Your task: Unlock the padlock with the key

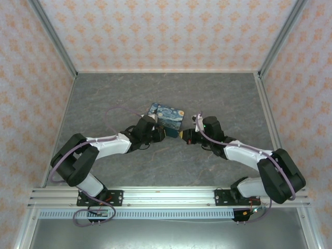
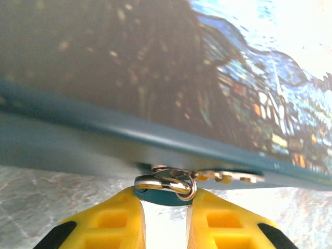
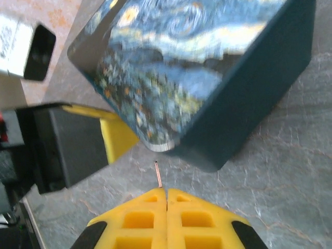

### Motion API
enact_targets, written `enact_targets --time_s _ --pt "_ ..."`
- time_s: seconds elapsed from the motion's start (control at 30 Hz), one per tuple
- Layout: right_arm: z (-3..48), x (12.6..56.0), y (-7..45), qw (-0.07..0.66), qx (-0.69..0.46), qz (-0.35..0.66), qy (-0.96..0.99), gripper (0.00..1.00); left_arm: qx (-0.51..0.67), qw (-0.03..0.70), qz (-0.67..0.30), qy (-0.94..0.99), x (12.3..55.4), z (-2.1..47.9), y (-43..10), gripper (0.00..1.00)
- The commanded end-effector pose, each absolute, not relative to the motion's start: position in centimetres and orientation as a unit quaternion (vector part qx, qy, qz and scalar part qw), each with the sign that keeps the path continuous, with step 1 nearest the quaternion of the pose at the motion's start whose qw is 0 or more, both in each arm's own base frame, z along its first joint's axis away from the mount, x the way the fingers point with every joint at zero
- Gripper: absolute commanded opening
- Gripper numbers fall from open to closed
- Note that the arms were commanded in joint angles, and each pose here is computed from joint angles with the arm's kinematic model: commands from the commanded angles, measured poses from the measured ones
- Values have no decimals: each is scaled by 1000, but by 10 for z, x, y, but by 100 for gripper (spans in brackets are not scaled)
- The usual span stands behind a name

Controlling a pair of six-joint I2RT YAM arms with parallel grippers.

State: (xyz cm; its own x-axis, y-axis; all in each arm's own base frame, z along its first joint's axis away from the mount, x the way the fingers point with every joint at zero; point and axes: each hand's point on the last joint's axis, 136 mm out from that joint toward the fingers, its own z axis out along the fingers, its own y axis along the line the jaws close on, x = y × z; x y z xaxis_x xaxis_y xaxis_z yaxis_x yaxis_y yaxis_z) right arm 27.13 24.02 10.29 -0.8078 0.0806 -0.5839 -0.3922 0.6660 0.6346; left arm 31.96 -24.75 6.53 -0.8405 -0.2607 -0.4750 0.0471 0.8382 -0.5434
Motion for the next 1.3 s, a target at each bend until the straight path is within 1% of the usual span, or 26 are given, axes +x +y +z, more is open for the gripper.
enact_targets --time_s 0.0,0.27,0.47,0.83,1.27 --pt "109 268 243 336 -141 403 839 0 -80 270 -311 908 321 88 -260 19" --pt "98 265 250 341 -167 403 833 0 -95 260 -311 909 321 87 -262 19" --pt "92 260 260 339 -194 392 833 0 -110 248 -334 903 320 91 -269 19" --pt "88 264 265 366 -215 362 830 0 -146 226 -360 893 318 108 -276 18" --pt "93 271 267 396 -222 354 818 0 -162 208 -374 889 316 119 -283 17"
